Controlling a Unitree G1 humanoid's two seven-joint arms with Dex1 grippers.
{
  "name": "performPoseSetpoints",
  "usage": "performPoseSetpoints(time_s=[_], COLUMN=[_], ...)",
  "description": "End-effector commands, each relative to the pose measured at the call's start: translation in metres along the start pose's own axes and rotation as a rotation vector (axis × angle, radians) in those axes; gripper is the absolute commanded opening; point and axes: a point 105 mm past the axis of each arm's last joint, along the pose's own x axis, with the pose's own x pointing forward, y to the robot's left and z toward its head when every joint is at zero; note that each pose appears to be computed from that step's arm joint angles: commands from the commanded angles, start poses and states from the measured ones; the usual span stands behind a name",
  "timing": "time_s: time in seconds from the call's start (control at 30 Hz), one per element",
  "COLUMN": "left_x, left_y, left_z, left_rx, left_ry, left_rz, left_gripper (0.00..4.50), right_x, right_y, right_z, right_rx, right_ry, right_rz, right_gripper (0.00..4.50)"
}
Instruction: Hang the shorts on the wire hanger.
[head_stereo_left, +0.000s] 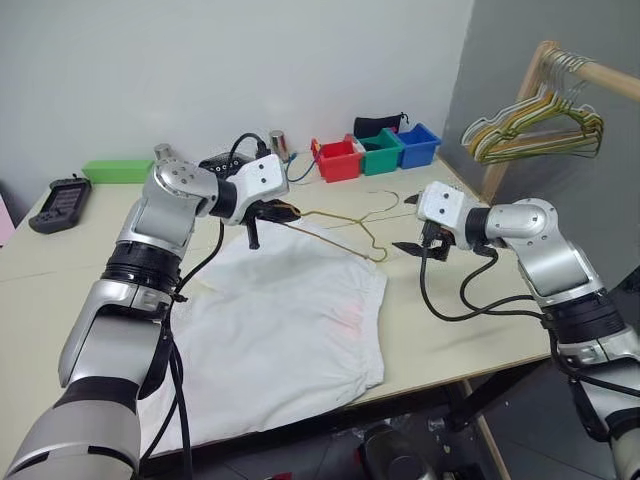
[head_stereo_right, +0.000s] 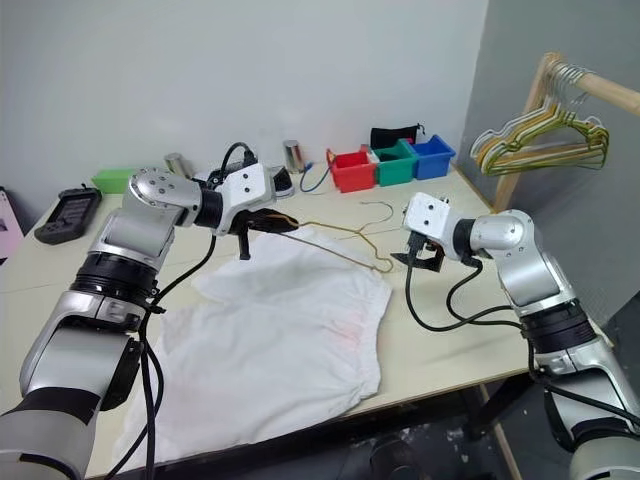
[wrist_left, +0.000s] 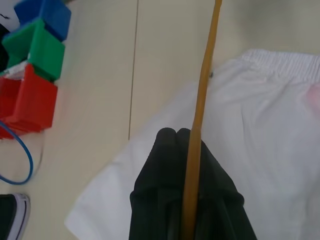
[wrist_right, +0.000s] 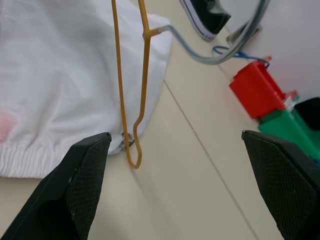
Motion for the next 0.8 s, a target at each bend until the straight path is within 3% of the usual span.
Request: performPoseSetpoints(time_s=[0.03, 0.3, 0.8], left_x=[-0.011, -0.014, -0.015], left_y=[0.013, 0.011, 0.004], left_z=[0.023, 0.033, 0.036], left_rx=[0.021, -0.026, -0.031], left_ry=[-0.088, -0.164, -0.197], left_rz=[0.073, 0.065, 0.035], left_gripper=[0.0, 0.0, 0.0], right_x=[0.001, 0.029, 0.077], right_y=[0.007, 0.021, 0.013], right_z=[-0.005, -0.018, -0.019], right_rx=[0.071, 0.248, 0.413], right_ry=[-0.009, -0.046, -0.114], right_rz=[0.058, 0.126, 0.109], right_gripper=[4.43, 4.43, 4.43])
